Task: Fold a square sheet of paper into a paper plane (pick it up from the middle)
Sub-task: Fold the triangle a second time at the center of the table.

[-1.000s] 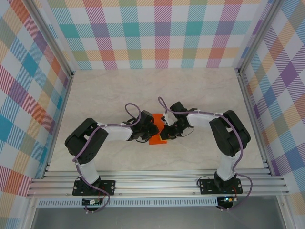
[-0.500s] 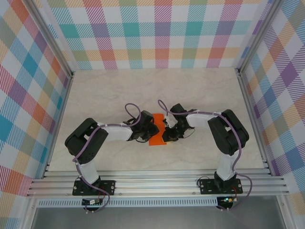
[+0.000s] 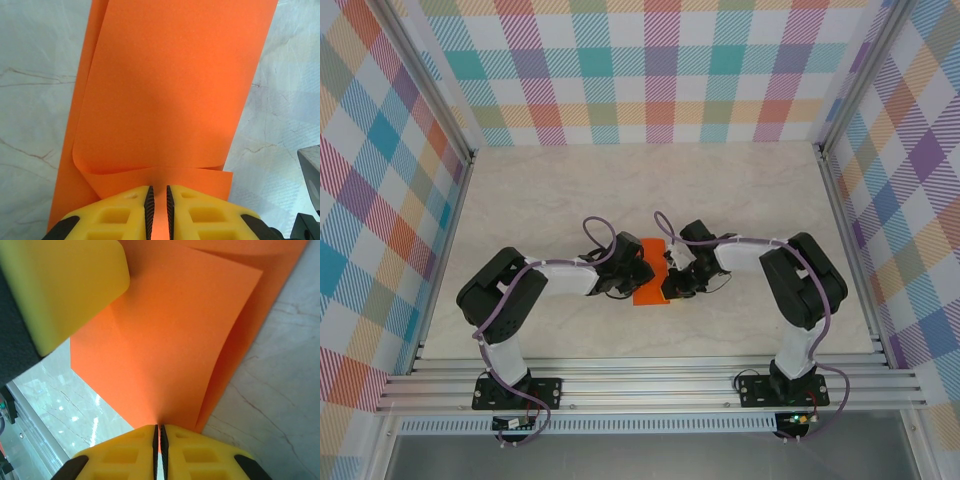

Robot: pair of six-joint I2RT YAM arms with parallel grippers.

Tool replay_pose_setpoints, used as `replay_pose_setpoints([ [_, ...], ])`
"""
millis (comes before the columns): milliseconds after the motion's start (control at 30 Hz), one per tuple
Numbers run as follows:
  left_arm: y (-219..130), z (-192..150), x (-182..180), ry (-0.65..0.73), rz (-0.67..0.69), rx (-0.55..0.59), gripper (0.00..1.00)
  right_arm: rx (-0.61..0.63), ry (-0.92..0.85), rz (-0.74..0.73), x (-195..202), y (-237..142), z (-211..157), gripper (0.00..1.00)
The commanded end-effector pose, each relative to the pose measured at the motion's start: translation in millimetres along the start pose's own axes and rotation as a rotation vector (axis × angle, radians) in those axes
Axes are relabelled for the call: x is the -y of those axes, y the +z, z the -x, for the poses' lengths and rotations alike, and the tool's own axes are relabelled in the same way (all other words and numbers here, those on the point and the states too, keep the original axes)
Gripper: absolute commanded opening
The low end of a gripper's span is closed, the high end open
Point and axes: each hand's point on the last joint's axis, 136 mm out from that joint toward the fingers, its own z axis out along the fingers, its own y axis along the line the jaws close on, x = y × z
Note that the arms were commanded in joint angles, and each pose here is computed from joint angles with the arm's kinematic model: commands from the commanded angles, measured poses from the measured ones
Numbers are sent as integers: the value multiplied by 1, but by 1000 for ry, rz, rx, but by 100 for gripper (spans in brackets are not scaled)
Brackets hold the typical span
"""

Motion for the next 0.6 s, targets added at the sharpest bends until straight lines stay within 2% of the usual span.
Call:
replay_pose_setpoints([
  [0, 11, -10, -33, -5, 114, -21, 18, -125, 103, -70, 19, 4, -43, 14],
  [433, 12, -10, -32, -5, 110, -23, 18, -150, 154, -151, 31, -4, -61, 14],
  [567, 11, -10, -30, -1, 104, -24, 18, -112, 135, -141, 23, -10, -51, 14],
])
